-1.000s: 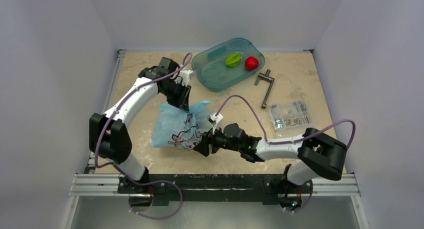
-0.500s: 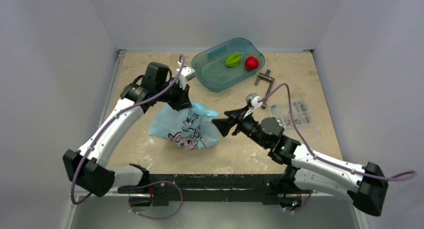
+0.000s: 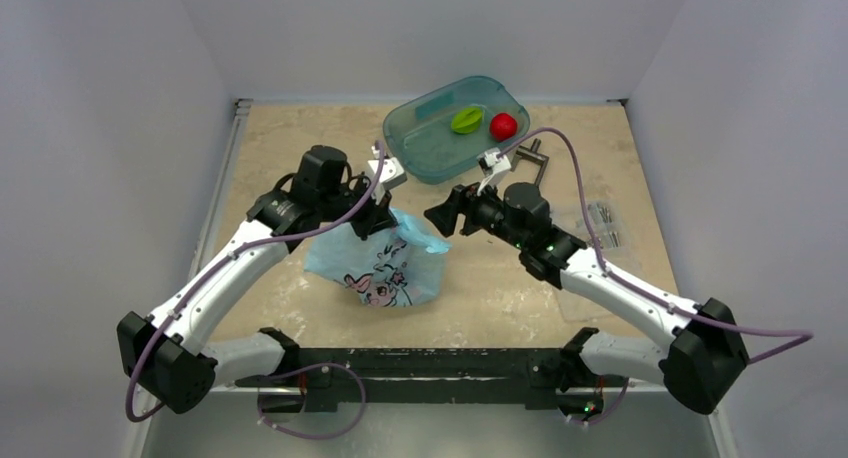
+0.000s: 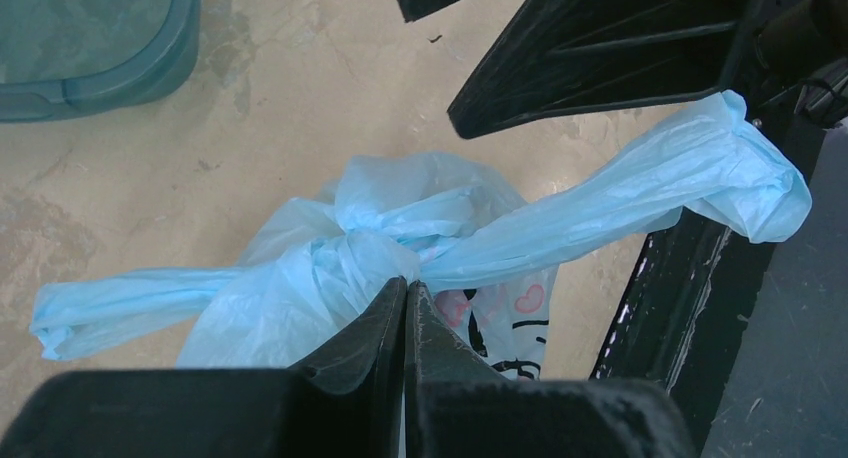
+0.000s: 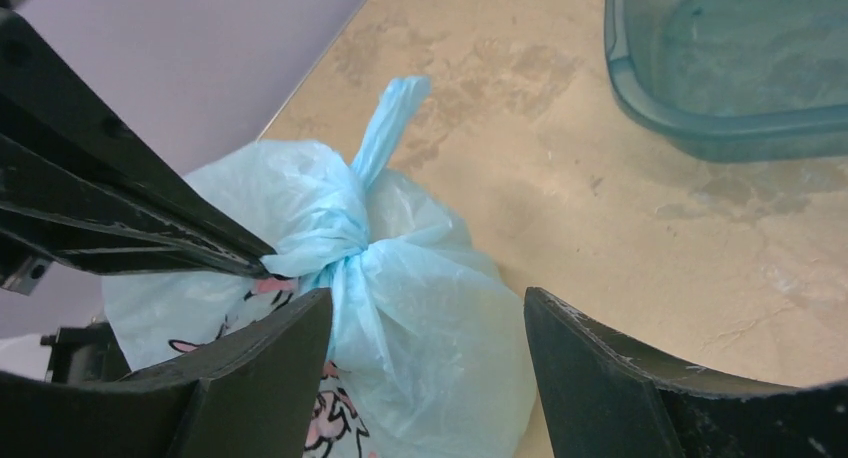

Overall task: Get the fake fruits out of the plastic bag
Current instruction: Untie the plastic bag at the center of the board.

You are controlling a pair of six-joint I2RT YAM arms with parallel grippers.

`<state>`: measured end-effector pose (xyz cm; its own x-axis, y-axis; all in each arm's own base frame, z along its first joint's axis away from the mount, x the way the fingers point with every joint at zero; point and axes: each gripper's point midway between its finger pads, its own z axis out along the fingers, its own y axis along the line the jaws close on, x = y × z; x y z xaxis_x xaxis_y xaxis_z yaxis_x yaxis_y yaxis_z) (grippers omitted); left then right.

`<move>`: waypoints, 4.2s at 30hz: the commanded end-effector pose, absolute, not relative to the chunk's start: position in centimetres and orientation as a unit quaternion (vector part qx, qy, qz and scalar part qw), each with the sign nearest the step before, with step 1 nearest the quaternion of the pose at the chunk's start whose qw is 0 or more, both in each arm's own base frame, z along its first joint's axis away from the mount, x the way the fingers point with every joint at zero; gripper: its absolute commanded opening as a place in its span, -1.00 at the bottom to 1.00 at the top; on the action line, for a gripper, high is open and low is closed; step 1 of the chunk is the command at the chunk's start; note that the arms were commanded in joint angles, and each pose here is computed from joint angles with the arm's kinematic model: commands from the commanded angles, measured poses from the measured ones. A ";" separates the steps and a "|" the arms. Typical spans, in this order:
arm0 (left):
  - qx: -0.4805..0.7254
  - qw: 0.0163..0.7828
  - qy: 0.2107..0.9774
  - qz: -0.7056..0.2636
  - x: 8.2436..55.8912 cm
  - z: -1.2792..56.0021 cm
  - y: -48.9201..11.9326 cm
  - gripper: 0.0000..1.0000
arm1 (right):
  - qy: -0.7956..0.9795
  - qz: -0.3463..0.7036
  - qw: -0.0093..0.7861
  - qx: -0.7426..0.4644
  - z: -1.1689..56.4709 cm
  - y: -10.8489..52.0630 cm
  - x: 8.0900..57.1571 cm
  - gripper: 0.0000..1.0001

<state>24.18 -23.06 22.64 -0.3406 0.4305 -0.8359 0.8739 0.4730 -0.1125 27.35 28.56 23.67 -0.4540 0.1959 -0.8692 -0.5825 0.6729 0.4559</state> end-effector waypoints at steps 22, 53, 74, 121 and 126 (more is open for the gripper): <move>0.462 0.404 0.733 -0.293 23.7 24.0 -24.1 -1.00 | 0.701 0.526 0.396 -0.274 17.2 35.4 21.4 0.41; 0.433 0.423 0.748 -0.272 24.4 25.8 -23.3 0.08 | 0.681 0.412 0.491 -0.354 18.2 36.4 21.3 -1.00; 0.459 0.317 0.792 -0.249 24.5 20.4 -23.9 0.04 | 0.671 0.403 0.513 -0.353 20.1 36.2 21.5 -1.00; 0.366 0.572 0.724 -0.120 27.0 29.0 -18.3 -1.00 | 0.688 0.415 0.509 -0.309 25.0 34.6 20.5 0.34; 0.367 0.569 0.726 -0.118 27.1 28.9 -18.4 -1.00 | 0.688 0.429 0.504 -0.298 26.3 36.6 21.1 0.36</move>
<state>26.74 -17.94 26.51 -0.1421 0.4207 -0.8960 0.6685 0.7083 0.2265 21.08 34.87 24.69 -0.3086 0.0059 -0.9512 -0.8316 0.4838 0.2728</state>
